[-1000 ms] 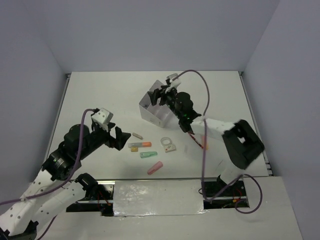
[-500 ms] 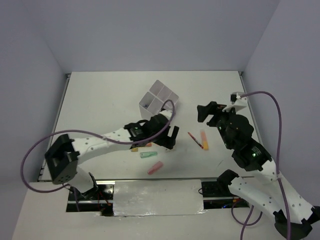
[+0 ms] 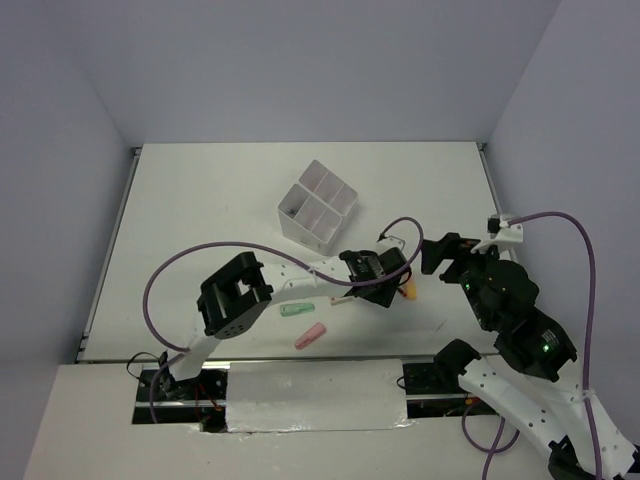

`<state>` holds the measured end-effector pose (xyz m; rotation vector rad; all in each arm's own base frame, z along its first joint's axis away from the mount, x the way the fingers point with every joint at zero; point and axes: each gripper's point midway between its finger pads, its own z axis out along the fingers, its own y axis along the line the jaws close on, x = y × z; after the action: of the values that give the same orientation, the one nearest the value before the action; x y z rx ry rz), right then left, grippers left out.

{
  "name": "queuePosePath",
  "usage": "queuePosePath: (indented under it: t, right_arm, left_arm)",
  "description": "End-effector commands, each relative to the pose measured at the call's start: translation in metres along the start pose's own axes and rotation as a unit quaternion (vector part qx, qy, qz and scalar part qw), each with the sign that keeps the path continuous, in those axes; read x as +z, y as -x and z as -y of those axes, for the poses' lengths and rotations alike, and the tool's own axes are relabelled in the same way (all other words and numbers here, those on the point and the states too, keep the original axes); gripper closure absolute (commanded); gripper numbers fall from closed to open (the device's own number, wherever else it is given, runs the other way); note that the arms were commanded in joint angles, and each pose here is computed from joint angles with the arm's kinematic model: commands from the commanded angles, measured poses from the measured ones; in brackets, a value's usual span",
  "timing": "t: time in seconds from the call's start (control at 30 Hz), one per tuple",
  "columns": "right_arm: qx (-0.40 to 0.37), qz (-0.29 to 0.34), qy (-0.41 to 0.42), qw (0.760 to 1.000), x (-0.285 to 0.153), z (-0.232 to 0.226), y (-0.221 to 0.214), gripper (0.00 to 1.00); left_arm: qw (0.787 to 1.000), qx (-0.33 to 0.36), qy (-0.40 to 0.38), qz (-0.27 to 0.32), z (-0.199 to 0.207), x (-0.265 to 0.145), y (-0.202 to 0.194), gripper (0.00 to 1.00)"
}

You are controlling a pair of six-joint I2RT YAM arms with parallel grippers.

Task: Sort the stationery into containers
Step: Pick up the pen cap from the center of the board.

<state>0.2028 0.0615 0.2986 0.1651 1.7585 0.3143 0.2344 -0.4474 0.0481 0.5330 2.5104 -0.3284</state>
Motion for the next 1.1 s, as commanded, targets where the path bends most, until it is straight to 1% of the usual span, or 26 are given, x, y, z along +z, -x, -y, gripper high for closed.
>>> queuePosePath:
  t: [0.0,0.1,0.13,0.23,0.33,0.37,0.4,0.43,0.47,0.5,0.57,0.6,0.63,0.7,0.83,0.9,0.97,1.0,1.03,1.07]
  right_arm:
    - [-0.007,0.012,0.003,1.000,-0.010,0.003,0.011,0.15]
    - [-0.008,0.018,0.015,1.000,-0.014,0.002,0.012,0.16]
    - [-0.007,0.021,0.017,1.000,-0.015,0.001,0.013,0.16]
    - [-0.008,0.026,0.015,1.000,-0.018,0.004,0.016,0.16]
    - [-0.006,0.035,0.018,0.999,-0.023,0.005,0.021,0.17]
    - [-0.004,0.039,0.019,0.999,-0.025,0.005,0.023,0.17]
    - [-0.003,0.042,0.020,0.999,-0.026,0.006,0.025,0.17]
    - [-0.001,0.046,0.023,0.999,-0.027,0.005,0.026,0.17]
    - [-0.002,0.048,0.023,0.999,-0.028,0.006,0.027,0.17]
    - [-0.002,0.050,0.023,0.999,-0.028,0.006,0.028,0.17]
    - [-0.002,0.050,0.025,0.998,-0.029,0.005,0.029,0.17]
    - [-0.004,0.048,0.026,0.999,-0.028,0.005,0.027,0.17]
    - [-0.004,0.048,0.027,0.998,-0.028,0.004,0.028,0.17]
    - [-0.005,0.047,0.029,0.998,-0.027,0.003,0.027,0.17]
    - [-0.007,0.044,0.032,0.998,-0.026,0.001,0.026,0.18]
    - [-0.007,0.044,0.036,0.998,-0.026,0.000,0.025,0.19]
    - [-0.005,0.050,0.038,0.998,-0.026,0.000,0.026,0.19]
    - [0.000,0.051,0.038,0.998,-0.027,0.000,0.026,0.19]
    - [0.002,0.051,0.038,0.998,-0.027,0.000,0.025,0.19]
    - [0.003,0.050,0.039,0.998,-0.027,0.000,0.025,0.19]
  left_arm:
    - [0.999,-0.008,0.041,-0.008,-0.011,0.010,-0.002,0.26]
    - [0.999,-0.005,0.044,-0.010,-0.009,0.021,-0.004,0.35]
    - [0.999,-0.004,0.044,-0.010,-0.007,0.021,-0.001,0.41]
    - [0.998,0.001,0.055,-0.023,-0.009,0.027,-0.009,0.51]
    - [0.998,0.002,0.059,-0.026,-0.012,0.030,-0.014,0.51]
    - [0.998,0.004,0.063,-0.030,-0.014,0.032,-0.016,0.54]
    - [0.997,0.005,0.064,-0.035,-0.014,0.032,-0.019,0.59]
    - [0.997,0.007,0.066,-0.040,-0.016,0.033,-0.022,0.70]
    - [0.997,0.006,0.068,-0.044,-0.018,0.033,-0.025,0.76]
    - [0.997,0.006,0.068,-0.047,-0.019,0.033,-0.028,0.79]
    - [0.996,0.003,0.073,-0.050,-0.024,0.031,-0.034,0.77]
    - [0.996,0.002,0.070,-0.050,-0.023,0.031,-0.035,0.77]
    - [0.996,0.002,0.070,-0.050,-0.025,0.030,-0.036,0.81]
    - [0.996,0.002,0.071,-0.051,-0.026,0.030,-0.038,1.00]
    - [0.997,0.011,0.058,-0.051,-0.021,0.033,-0.037,1.00]
    - [0.998,0.012,0.039,-0.039,-0.015,0.032,-0.033,1.00]
    - [1.000,0.005,0.014,-0.004,-0.007,0.013,-0.014,1.00]
    - [1.000,-0.001,0.000,0.017,-0.005,0.012,-0.010,1.00]
    - [0.998,-0.014,-0.026,0.052,0.002,-0.012,0.011,1.00]
    - [0.996,-0.022,-0.038,0.074,0.004,-0.024,0.021,1.00]
